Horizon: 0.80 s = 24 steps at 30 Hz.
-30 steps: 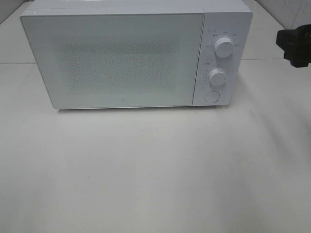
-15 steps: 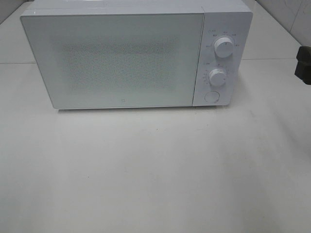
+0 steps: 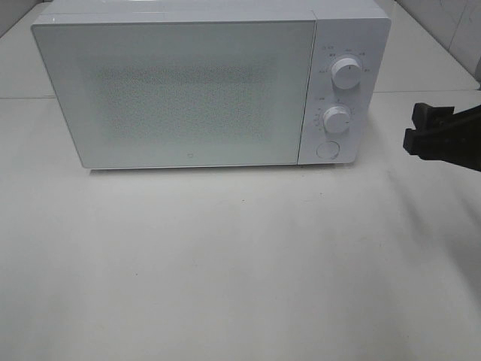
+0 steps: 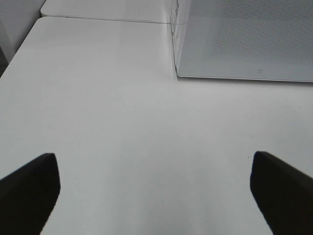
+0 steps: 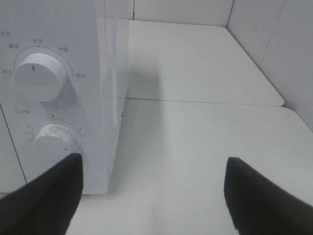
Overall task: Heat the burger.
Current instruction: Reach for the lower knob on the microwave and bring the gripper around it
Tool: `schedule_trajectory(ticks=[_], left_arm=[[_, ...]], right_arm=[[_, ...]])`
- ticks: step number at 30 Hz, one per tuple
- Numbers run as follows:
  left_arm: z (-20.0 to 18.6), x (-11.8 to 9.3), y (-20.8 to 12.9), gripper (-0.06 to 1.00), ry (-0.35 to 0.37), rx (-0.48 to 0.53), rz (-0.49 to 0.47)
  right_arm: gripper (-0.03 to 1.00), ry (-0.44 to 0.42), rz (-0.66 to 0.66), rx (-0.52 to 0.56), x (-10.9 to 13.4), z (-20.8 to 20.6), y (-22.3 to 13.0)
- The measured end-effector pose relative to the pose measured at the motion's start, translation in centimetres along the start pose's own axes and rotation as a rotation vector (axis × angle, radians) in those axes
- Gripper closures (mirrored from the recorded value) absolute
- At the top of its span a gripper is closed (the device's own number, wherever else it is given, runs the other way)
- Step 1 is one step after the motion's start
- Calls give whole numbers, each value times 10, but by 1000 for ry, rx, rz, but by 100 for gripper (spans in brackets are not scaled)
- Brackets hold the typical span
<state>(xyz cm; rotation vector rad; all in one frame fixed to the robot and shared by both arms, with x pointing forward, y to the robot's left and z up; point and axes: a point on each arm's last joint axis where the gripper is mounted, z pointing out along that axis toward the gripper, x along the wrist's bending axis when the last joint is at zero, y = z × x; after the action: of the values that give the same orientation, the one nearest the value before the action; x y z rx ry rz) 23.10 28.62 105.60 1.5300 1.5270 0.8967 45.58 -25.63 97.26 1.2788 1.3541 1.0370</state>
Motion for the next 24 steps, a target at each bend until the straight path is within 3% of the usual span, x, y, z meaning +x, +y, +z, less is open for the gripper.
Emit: schedule_trajectory(ticks=[4, 24], left_arm=[[0, 0, 0, -3, 0, 0, 0], [0, 0, 0, -3, 0, 0, 0]], right_arm=[[20, -53, 25, 6, 12, 2, -9], [20, -16, -48, -49, 67, 14, -27]])
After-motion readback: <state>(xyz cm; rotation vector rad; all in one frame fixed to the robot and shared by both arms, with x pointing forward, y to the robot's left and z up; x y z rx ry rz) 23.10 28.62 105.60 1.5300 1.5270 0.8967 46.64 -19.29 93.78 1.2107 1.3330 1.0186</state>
